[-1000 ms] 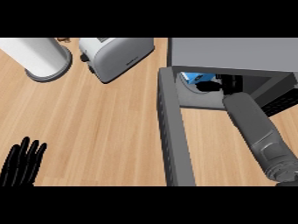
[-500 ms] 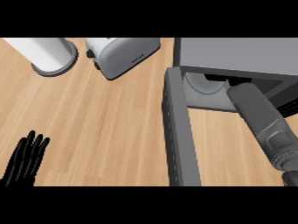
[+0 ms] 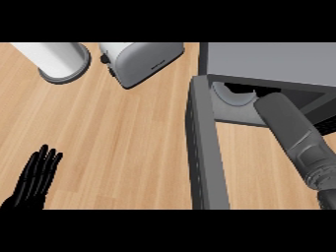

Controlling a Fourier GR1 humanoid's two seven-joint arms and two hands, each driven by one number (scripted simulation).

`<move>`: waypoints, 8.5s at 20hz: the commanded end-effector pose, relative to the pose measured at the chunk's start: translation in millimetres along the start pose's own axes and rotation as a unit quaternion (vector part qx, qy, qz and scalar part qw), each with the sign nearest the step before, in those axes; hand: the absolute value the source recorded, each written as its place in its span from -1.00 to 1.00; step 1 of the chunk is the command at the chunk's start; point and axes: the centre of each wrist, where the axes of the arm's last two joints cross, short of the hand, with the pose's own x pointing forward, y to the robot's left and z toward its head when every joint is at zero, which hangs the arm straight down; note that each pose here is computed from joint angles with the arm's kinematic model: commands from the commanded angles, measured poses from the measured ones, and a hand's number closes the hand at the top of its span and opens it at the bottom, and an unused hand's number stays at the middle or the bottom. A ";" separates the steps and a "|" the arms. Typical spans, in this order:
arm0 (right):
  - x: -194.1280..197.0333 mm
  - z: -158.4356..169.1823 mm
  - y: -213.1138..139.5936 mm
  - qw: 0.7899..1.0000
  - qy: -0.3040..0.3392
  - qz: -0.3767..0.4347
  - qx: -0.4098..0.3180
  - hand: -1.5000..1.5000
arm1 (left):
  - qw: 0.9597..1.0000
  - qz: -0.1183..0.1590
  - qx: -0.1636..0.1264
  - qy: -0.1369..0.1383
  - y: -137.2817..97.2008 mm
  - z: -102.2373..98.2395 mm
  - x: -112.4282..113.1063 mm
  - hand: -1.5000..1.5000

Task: Pick up the milk, place it into the microwave and close the microwave

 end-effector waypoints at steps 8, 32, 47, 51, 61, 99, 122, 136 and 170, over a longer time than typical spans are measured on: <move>-5.2 12.3 7.8 0.992 -0.029 -0.115 0.050 -1.00 | 1.000 0.015 -0.020 -0.013 -7.4 -3.3 -6.4 -1.00; -76.9 118.8 33.0 0.937 0.016 -0.333 0.107 -1.00 | 0.999 0.017 -0.032 -0.005 -46.5 -28.0 -2.7 -1.00; -131.9 213.0 18.3 0.863 0.020 -0.494 0.101 -1.00 | 0.992 0.037 -0.117 0.031 -45.8 -7.1 -11.4 1.00; -127.1 207.1 12.2 0.854 0.001 -0.509 0.104 -1.00 | 0.991 -0.004 -0.127 0.044 -66.7 -29.6 -11.2 1.00; -140.4 238.3 -36.4 0.856 -0.011 -0.508 0.097 -1.00 | 0.956 -0.098 -0.268 0.071 -98.9 -33.5 -35.1 1.00; -60.1 194.8 -192.4 0.817 -0.156 -0.531 0.160 -1.00 | 0.984 -0.045 -0.172 -0.032 -251.1 -159.7 -42.8 -1.00; -37.3 146.4 -215.8 0.769 -0.221 -0.564 0.207 -1.00 | 0.993 -0.036 -0.095 -0.067 -251.7 -223.3 -22.6 -1.00; -36.0 128.2 -228.5 0.768 -0.218 -0.565 0.211 -1.00 | 0.994 -0.031 -0.072 -0.081 -249.9 -224.3 -28.8 -1.00; -28.6 103.6 -246.8 0.747 -0.223 -0.574 0.251 -1.00 | 0.994 -0.023 -0.059 -0.090 -247.7 -227.3 -39.3 -1.00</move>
